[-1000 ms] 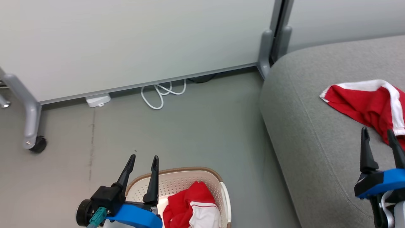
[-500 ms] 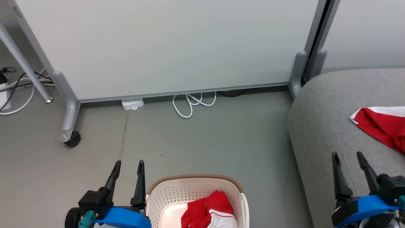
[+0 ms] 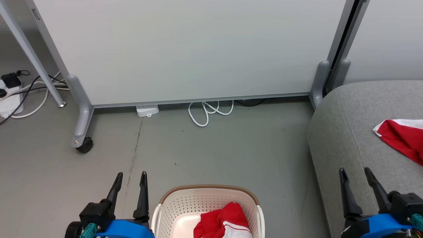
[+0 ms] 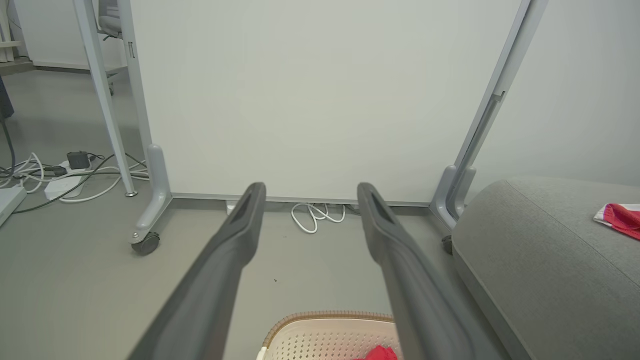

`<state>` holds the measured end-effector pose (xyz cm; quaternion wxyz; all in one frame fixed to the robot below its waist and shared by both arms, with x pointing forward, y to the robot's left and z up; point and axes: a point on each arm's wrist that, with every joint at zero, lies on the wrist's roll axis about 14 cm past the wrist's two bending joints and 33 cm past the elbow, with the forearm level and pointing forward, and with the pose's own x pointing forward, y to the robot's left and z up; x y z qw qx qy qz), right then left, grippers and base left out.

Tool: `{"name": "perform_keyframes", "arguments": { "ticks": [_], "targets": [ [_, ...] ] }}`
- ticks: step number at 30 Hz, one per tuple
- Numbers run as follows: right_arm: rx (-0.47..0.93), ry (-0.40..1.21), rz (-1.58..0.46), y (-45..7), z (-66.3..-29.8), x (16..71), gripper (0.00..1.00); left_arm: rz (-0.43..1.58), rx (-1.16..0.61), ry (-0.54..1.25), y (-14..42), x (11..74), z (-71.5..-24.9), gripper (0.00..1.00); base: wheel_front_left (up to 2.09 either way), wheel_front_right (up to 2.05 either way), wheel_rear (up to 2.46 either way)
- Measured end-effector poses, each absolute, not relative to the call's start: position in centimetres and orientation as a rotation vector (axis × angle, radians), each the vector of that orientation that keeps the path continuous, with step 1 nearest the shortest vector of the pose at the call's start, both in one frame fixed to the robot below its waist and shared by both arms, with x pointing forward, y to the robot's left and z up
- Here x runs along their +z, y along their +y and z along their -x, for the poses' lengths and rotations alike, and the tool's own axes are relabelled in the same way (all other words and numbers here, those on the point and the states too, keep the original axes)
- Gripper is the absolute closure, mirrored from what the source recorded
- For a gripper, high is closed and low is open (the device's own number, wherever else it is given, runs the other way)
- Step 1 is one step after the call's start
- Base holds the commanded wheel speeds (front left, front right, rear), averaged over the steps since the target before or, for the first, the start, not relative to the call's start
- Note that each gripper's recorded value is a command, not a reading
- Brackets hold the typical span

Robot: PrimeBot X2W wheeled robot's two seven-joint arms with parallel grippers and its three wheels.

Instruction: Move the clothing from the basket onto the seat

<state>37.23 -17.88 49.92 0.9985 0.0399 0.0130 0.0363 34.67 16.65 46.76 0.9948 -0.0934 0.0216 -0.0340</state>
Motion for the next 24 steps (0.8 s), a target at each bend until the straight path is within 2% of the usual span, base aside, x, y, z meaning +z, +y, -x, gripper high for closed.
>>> {"name": "perform_keyframes", "arguments": {
  "ticks": [24],
  "targets": [
    [0.058,0.049,-0.095,-18.2,-36.7,49.0,0.00,0.192,-0.117,0.076,15.1,45.9,-35.2,0.00,0.00,0.00,0.00]
  ]
}}
